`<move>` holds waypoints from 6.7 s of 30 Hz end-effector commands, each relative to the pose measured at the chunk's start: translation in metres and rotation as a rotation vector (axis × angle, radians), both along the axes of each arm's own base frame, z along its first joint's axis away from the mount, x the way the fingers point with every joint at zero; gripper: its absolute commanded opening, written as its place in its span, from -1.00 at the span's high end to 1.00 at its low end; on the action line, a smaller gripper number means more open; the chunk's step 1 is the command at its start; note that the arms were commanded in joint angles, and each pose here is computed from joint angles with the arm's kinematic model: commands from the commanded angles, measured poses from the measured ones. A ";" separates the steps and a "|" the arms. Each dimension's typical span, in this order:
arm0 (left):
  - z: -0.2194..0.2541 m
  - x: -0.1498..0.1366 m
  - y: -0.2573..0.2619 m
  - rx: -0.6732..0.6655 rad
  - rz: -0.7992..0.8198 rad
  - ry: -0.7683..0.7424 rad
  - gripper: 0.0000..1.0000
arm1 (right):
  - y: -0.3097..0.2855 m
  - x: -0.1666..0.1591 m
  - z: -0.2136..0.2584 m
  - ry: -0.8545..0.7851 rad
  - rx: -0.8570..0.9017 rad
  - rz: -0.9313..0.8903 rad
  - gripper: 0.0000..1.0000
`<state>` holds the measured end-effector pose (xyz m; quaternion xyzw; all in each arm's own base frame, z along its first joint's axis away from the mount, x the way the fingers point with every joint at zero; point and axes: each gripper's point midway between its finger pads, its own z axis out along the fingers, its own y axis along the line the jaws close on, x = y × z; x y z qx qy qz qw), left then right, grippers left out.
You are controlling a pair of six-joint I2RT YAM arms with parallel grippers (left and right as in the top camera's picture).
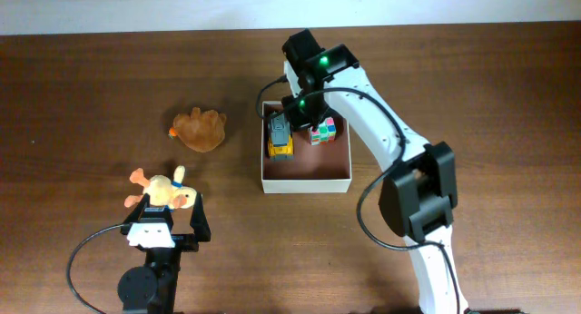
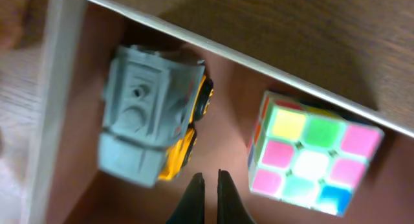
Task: Pack container
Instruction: 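Lower the cube into the box and release it, then move the right gripper to the wooden rattle drum, then grasp the rattle drum by its wooden handle with the right gripper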
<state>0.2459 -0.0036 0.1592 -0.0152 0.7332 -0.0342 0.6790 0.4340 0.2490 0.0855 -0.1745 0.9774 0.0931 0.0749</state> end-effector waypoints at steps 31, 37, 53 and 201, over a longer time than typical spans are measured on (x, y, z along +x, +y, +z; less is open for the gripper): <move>-0.002 0.000 0.002 0.016 0.006 -0.001 -0.98 | -0.049 0.040 -0.051 -0.057 -0.175 -0.023 0.81; -0.002 0.000 0.002 0.016 0.006 0.000 -0.98 | -0.060 0.047 -0.048 -0.068 -0.178 -0.048 0.80; -0.002 0.000 0.002 0.016 0.006 0.000 -0.98 | -0.022 0.049 0.043 -0.167 -0.079 0.057 0.60; -0.002 0.000 0.002 0.016 0.006 -0.001 -0.98 | -0.263 -0.058 -0.016 0.114 0.150 -0.444 0.76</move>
